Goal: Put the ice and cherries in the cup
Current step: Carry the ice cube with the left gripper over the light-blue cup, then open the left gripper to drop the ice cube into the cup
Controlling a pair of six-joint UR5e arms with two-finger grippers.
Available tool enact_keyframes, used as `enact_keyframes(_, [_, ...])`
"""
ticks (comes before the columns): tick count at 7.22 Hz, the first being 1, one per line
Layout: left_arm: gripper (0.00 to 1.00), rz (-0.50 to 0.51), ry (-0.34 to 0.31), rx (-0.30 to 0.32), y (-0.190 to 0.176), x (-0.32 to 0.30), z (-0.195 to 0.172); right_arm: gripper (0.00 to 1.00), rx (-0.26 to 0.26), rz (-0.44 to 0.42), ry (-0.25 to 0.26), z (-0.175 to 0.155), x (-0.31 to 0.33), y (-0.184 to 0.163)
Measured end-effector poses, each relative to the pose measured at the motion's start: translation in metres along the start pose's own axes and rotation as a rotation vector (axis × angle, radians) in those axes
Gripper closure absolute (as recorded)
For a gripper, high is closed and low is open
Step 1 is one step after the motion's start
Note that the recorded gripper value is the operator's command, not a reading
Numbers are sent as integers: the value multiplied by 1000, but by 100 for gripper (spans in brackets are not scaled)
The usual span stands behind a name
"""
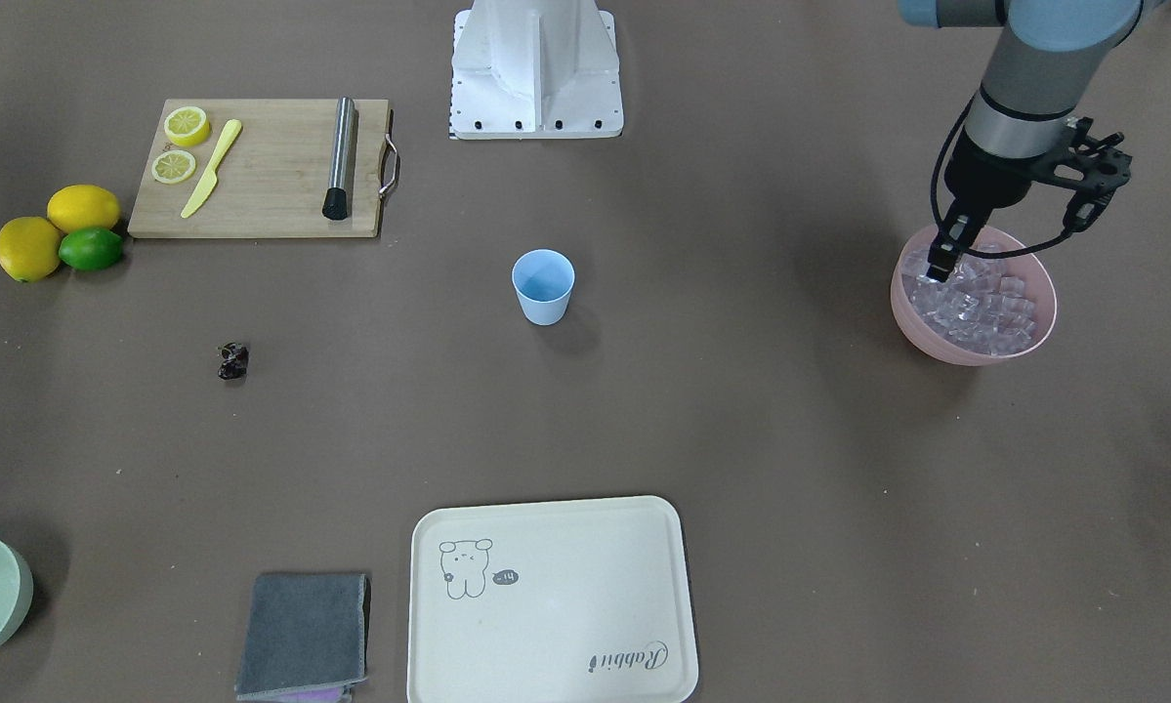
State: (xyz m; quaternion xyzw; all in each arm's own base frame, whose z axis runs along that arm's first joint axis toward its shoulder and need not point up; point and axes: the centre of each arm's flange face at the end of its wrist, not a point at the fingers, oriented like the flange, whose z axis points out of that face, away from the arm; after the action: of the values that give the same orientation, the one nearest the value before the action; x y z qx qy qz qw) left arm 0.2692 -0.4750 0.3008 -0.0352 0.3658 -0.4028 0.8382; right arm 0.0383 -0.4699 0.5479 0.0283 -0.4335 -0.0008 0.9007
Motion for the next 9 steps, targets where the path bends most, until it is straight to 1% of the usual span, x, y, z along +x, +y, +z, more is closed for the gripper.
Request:
enact_keyframes(1, [100,60,70,-4,36,51,-14,0,0,1,1,0,0,0])
enact_keyframes(2, [100,122,123,-4,79,85,-22,0,-1,1,1,1,0,-1])
enact_keyframes(4, [100,226,188,-28,166,118,-30,0,0,-4,2,0,-2,-4])
enact_keyframes(5, [100,265,201,-45,208,129,-27,0,1,-5,2,0,-3,-5])
enact_keyframes(6, [100,298,205,-47,247,137,-18,0,1,-4,1,0,-3,-5])
enact_keyframes(7, [100,322,205,-39,275,144,-4,0,0,-3,1,0,-2,-5])
enact_keyframes(9, [100,349,194,-44,304,150,42,0,-4,5,2,2,-1,-3])
